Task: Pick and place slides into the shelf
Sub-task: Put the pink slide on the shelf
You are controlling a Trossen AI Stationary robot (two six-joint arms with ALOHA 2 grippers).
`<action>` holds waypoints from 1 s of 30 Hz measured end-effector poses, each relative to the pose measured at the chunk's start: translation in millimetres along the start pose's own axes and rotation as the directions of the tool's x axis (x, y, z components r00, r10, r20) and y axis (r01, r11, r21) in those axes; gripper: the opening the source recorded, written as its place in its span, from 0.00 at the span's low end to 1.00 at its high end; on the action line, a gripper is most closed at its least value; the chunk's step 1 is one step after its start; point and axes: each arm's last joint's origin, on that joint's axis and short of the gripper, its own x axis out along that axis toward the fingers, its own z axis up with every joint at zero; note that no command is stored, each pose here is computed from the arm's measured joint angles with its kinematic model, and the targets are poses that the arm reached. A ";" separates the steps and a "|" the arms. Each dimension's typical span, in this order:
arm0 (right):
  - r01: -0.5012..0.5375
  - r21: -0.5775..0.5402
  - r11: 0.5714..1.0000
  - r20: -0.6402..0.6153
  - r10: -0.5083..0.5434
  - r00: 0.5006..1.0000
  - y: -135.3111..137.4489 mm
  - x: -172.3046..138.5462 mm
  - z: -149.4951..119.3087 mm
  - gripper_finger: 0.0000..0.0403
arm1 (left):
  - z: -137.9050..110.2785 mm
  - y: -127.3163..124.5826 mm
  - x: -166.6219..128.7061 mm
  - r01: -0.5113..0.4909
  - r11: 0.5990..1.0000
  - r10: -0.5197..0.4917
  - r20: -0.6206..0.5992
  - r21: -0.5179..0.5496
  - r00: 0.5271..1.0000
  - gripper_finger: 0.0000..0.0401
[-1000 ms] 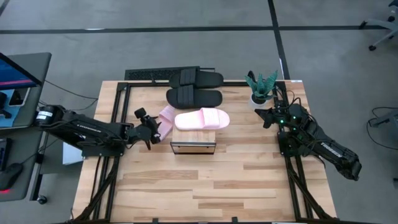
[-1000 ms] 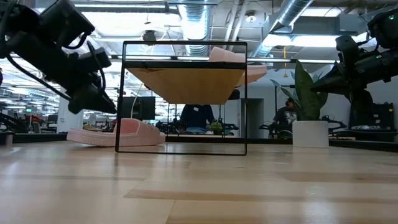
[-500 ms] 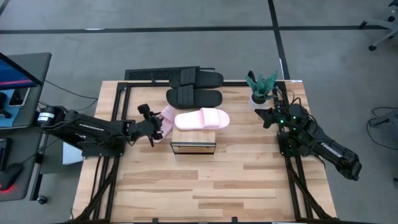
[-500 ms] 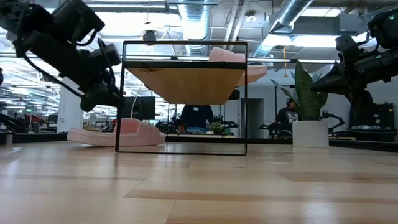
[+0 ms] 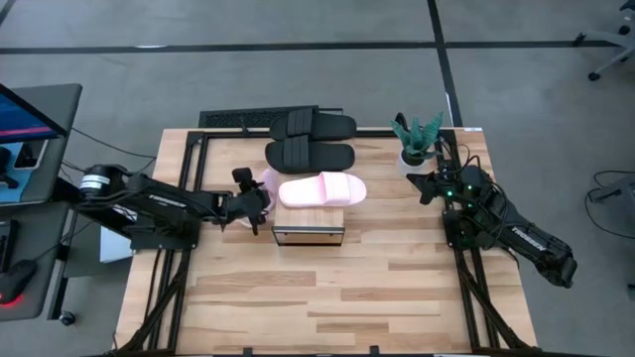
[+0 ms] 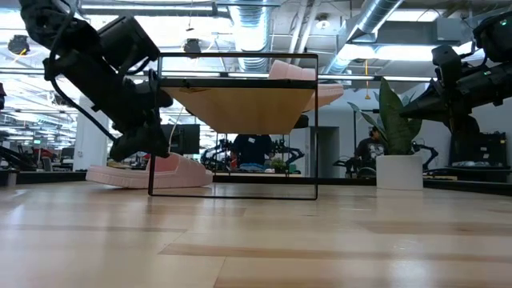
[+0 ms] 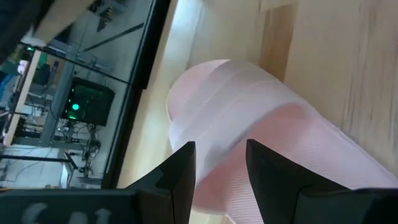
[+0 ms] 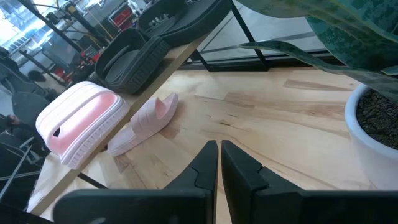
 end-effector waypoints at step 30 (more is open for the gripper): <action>0.000 0.000 1.000 0.000 0.000 1.000 0.0 0.0 0.0 0.03 | -3.3 10.8 17.0 0.081 0.995 -0.082 -0.011 -0.060 0.997 0.12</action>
